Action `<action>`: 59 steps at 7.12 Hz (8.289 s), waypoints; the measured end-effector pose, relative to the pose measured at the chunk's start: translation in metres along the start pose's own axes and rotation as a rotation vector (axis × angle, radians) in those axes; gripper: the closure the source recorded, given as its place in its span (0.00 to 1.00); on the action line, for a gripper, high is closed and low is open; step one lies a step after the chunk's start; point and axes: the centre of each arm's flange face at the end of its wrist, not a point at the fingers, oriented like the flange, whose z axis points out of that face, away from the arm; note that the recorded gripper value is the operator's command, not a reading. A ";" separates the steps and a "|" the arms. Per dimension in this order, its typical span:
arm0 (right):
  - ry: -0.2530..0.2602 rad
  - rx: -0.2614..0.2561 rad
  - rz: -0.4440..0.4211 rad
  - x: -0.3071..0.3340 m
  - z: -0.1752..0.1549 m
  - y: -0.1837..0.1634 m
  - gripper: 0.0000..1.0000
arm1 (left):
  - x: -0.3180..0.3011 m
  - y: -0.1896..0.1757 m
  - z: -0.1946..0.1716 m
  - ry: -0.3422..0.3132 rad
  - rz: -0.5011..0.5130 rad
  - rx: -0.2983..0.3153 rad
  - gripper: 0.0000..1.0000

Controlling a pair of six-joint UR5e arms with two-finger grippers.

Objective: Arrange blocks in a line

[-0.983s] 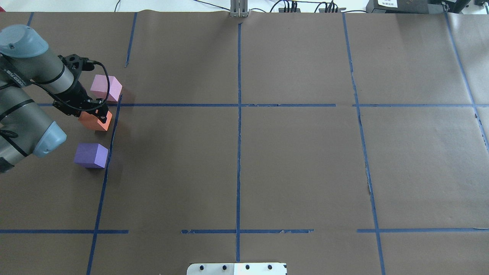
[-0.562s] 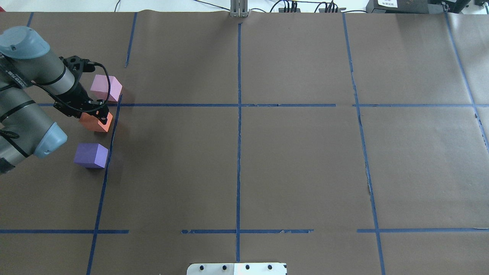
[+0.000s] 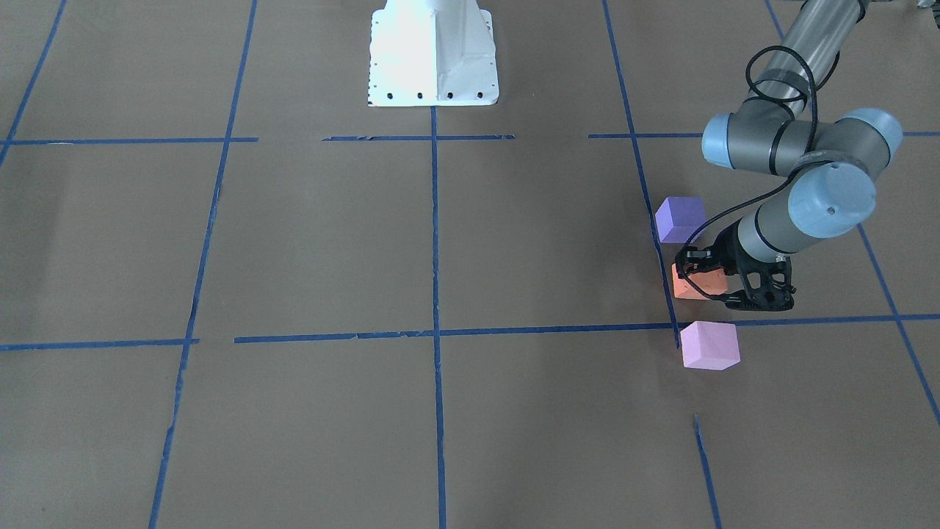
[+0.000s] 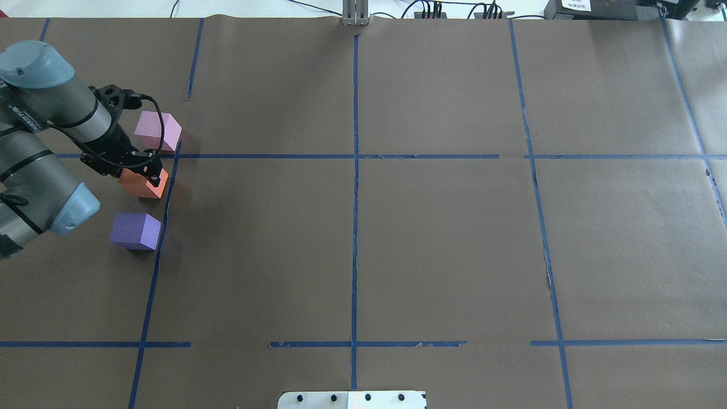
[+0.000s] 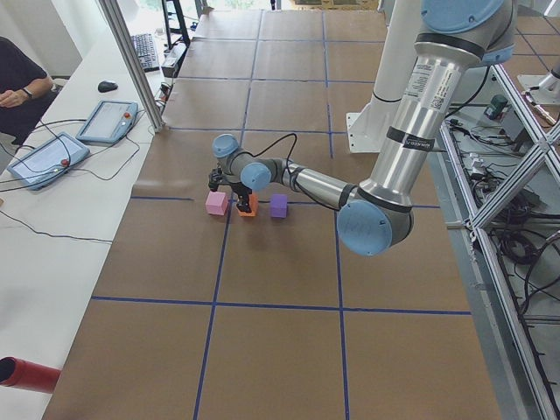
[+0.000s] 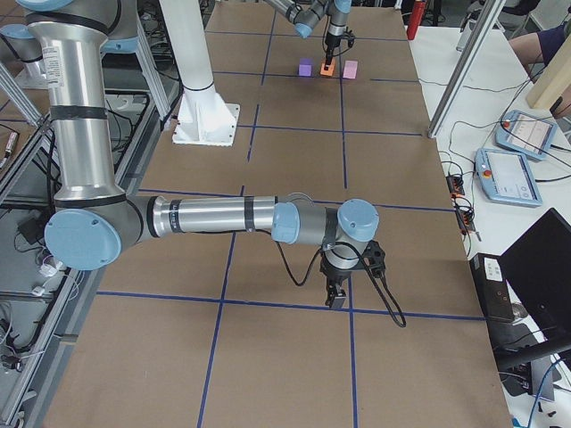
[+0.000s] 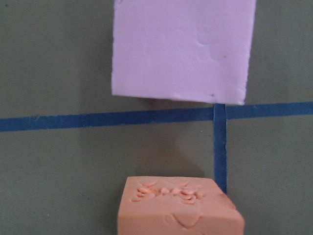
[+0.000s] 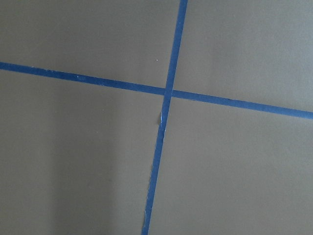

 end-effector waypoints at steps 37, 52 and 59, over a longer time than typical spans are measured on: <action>0.000 0.000 0.000 0.000 0.000 0.000 0.00 | -0.362 0.113 -0.212 -0.075 0.111 0.288 0.00; 0.000 0.000 0.000 0.000 0.000 0.000 0.00 | -0.369 0.123 -0.204 -0.071 0.053 0.272 0.00; 0.000 0.000 0.000 0.000 0.000 0.000 0.00 | -0.379 0.156 -0.181 0.028 0.002 0.217 0.00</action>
